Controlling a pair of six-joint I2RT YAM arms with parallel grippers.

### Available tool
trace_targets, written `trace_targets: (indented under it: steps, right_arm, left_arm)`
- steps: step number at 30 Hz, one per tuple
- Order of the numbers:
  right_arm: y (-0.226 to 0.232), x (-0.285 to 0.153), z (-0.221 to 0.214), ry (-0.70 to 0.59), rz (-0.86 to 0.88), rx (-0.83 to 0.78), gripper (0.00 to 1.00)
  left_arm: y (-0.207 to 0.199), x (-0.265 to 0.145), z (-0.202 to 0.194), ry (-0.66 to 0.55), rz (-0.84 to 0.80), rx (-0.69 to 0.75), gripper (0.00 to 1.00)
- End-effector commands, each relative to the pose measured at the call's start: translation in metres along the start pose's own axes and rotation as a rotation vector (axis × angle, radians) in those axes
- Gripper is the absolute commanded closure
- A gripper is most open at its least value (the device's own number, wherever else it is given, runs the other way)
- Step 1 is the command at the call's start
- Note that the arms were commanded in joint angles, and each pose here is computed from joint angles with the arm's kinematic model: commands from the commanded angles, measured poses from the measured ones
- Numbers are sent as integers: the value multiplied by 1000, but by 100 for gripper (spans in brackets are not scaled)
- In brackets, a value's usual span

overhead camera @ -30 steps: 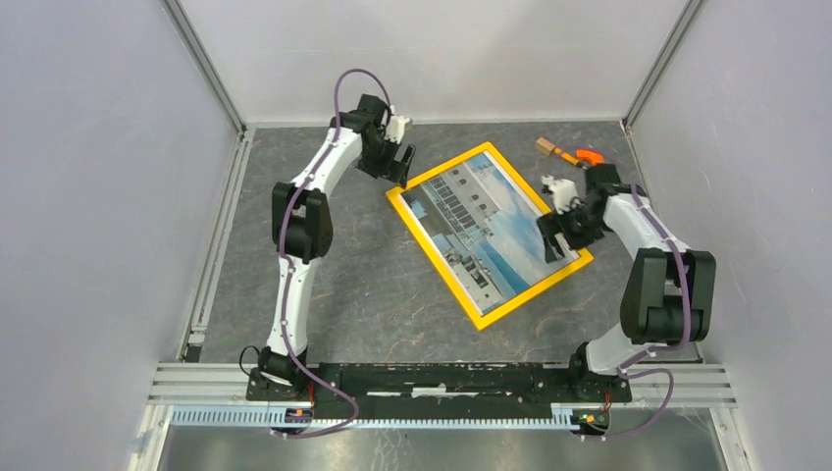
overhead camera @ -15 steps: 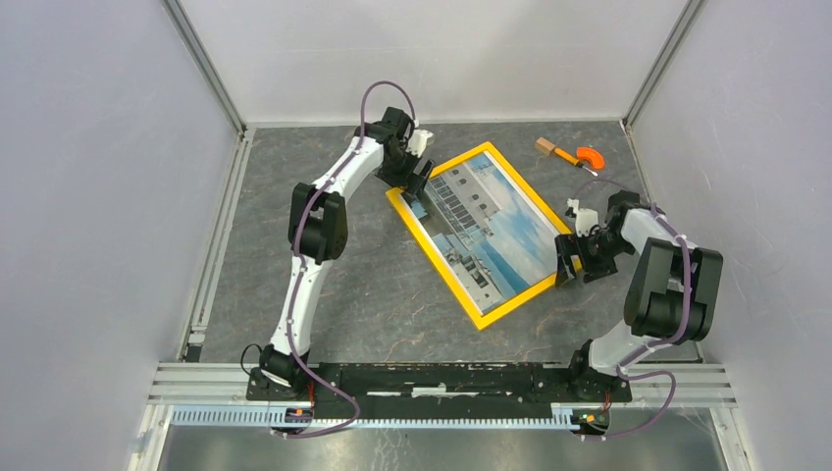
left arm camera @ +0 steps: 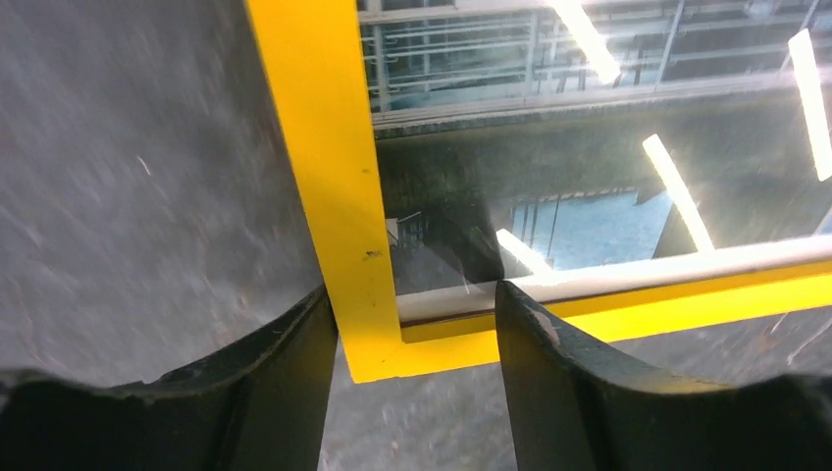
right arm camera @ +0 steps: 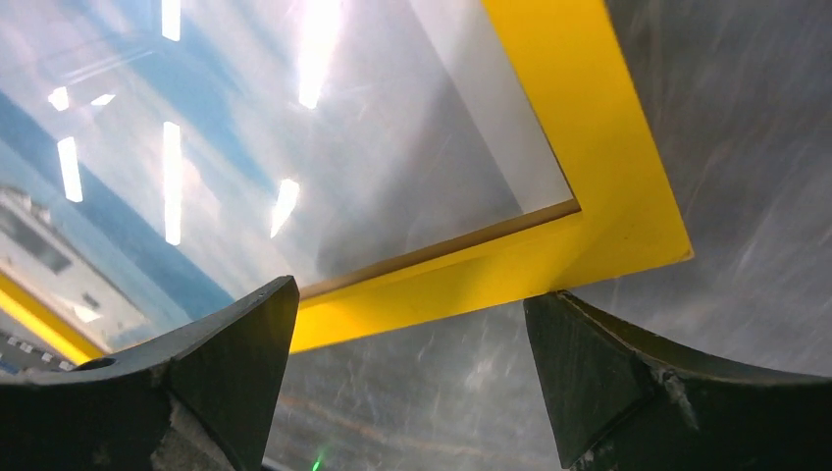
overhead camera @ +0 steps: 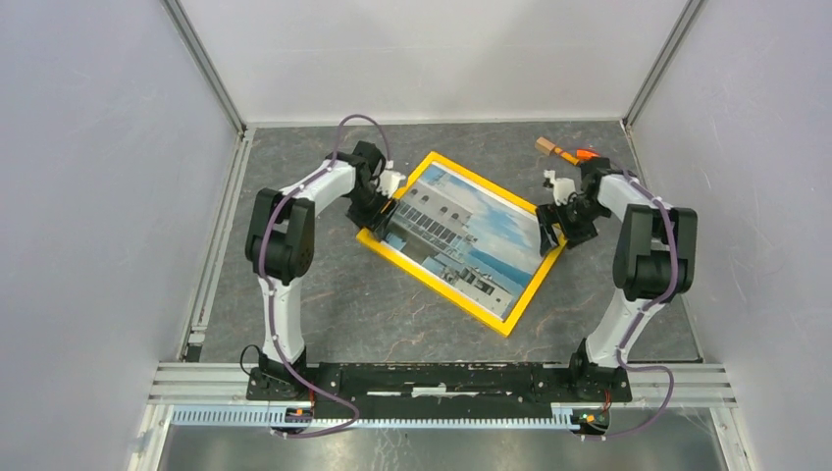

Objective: Take the photo out of the frame

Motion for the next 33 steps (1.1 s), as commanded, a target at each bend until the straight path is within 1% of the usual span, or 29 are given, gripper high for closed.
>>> trace_targets:
  steps: [1, 4, 8, 10, 13, 18, 20, 22, 23, 26, 29, 33]
  right_arm:
    - [-1, 37, 72, -173, 30, -160, 9]
    - [2, 50, 110, -197, 41, -219, 9]
    - [6, 64, 156, -237, 41, -295, 8]
    - [9, 67, 174, -251, 38, -329, 8]
    - [12, 62, 182, -261, 33, -354, 6]
    - [6, 22, 158, -269, -4, -322, 2]
    - [6, 2, 141, -277, -23, -317, 2]
    - [14, -6, 122, -252, -6, -317, 2]
    - [20, -3, 110, -231, 15, -315, 2]
    - [39, 0, 83, -239, 67, -299, 2]
    - [50, 8, 68, -260, 104, -274, 2]
    - [64, 21, 48, -296, 148, -251, 4]
  left_arm:
    - [-21, -18, -25, -28, -84, 8, 38]
    - [-17, -20, -49, -20, -91, -75, 39]
    - [-18, -16, -75, 27, -97, -126, 39]
    - [-19, -18, -79, 29, -114, -143, 38]
    - [-17, -26, -78, 13, -122, -166, 34]
    - [13, -58, -70, -88, -138, -266, 21]
    - [23, -65, -69, -115, -142, -296, 17]
    - [27, -64, -69, -125, -148, -307, 15]
    - [27, -62, -69, -127, -154, -314, 15]
    - [22, -53, -71, -111, -209, -353, 14]
    - [16, -47, -75, -88, -272, -372, 15]
    - [13, -40, -80, -76, -287, -358, 17]
Point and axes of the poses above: each gripper's point midway between its finger pads, its own x axis out along the fingers, its own y axis along the line the jaws close on, z = x × y, the point moved 8 cm from there along -x, back along the fingers, and after that the axes turned 15 degrees about -x, right-handed, at the moved point
